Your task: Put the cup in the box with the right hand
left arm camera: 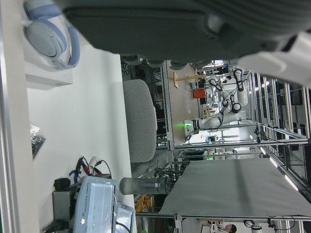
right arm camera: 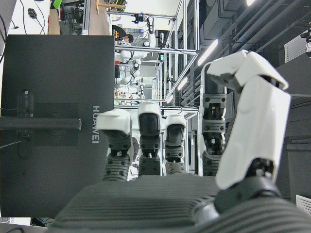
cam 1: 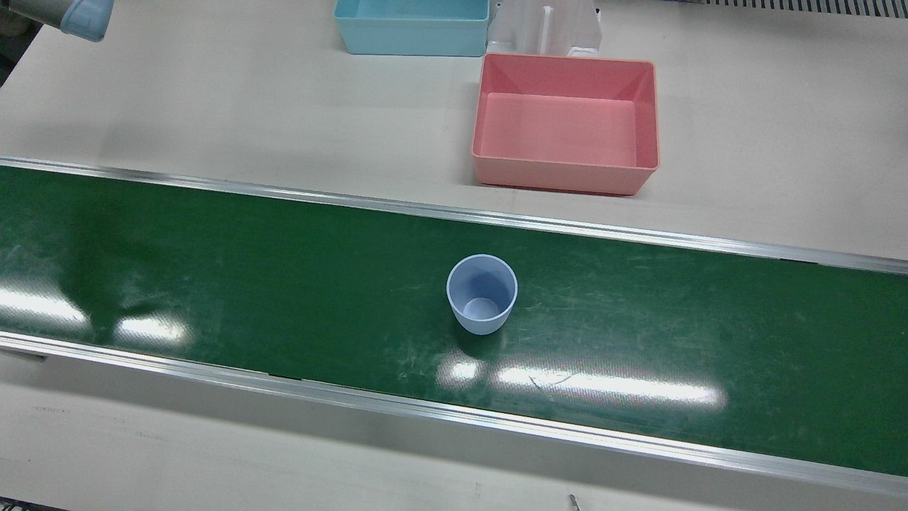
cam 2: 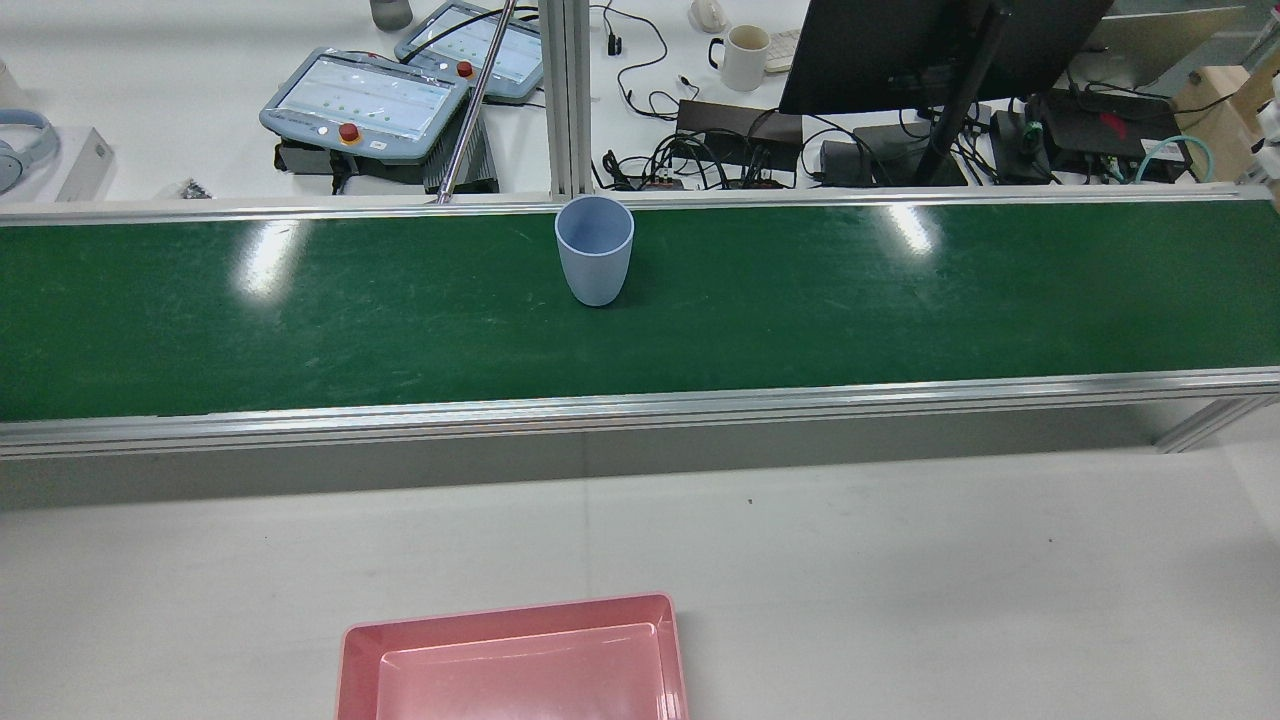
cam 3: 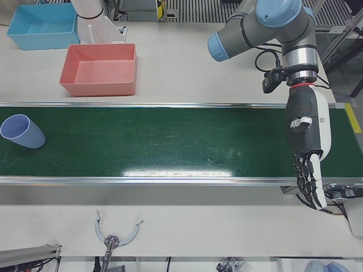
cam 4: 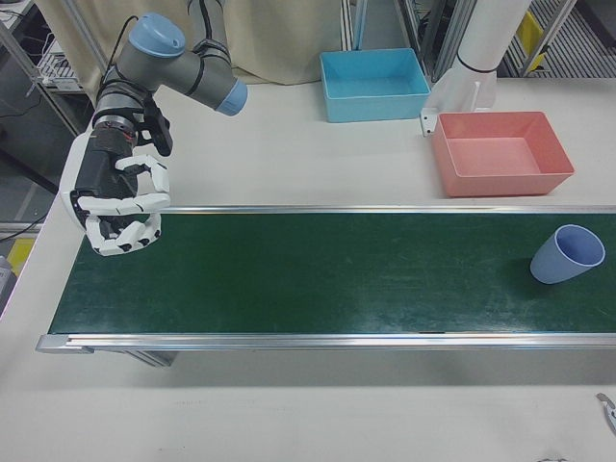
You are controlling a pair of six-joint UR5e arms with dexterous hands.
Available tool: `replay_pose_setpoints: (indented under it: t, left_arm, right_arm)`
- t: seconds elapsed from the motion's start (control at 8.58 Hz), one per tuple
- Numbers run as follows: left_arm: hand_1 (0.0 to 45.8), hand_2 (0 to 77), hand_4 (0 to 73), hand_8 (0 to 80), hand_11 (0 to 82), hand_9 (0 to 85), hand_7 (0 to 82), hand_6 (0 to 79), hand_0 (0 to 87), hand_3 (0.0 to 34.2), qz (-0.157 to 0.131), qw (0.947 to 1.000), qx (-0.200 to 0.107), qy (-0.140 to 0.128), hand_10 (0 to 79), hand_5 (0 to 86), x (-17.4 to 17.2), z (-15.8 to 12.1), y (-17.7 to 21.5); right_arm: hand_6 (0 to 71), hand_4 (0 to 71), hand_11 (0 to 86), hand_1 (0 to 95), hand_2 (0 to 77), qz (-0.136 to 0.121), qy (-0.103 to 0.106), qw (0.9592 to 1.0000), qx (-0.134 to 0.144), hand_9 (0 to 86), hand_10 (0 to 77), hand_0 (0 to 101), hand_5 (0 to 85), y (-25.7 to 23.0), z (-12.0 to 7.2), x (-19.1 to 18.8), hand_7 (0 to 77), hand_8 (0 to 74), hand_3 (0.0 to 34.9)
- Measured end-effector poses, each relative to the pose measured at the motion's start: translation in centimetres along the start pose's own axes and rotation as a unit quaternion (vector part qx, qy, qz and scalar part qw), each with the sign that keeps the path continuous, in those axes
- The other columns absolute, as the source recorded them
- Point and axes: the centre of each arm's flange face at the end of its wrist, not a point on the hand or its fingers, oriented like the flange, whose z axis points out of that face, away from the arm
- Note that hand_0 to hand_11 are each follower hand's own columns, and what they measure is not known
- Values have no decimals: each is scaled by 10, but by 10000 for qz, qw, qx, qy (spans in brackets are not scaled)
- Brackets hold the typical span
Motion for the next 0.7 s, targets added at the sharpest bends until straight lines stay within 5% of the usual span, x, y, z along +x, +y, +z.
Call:
replay_pose_setpoints:
  t: [0.23,0.35,0.7]
  left_arm:
    - [5,5,0,0,0,5,0,0,0,0,0,10000,1,0,0,0,0,0,0]
    - [5,5,0,0,0,5,0,0,0,0,0,10000,3,0,0,0,0,0,0]
    - [5,5,0,0,0,5,0,0,0,0,0,10000,6,-1,0,0,0,0,-1]
  right_arm:
    - [251,518,698,224,415,6,12,10000,5,627,545,535,125,0,5,2,698,436,0]
    - [224,518,644,267,376,24,10,10000,-19,540,453,585,125,3,8,2,698,365,0]
    - [218,518,644,267,365,54,7,10000,-48,556,447,585,125,6,8,2,698,382,0]
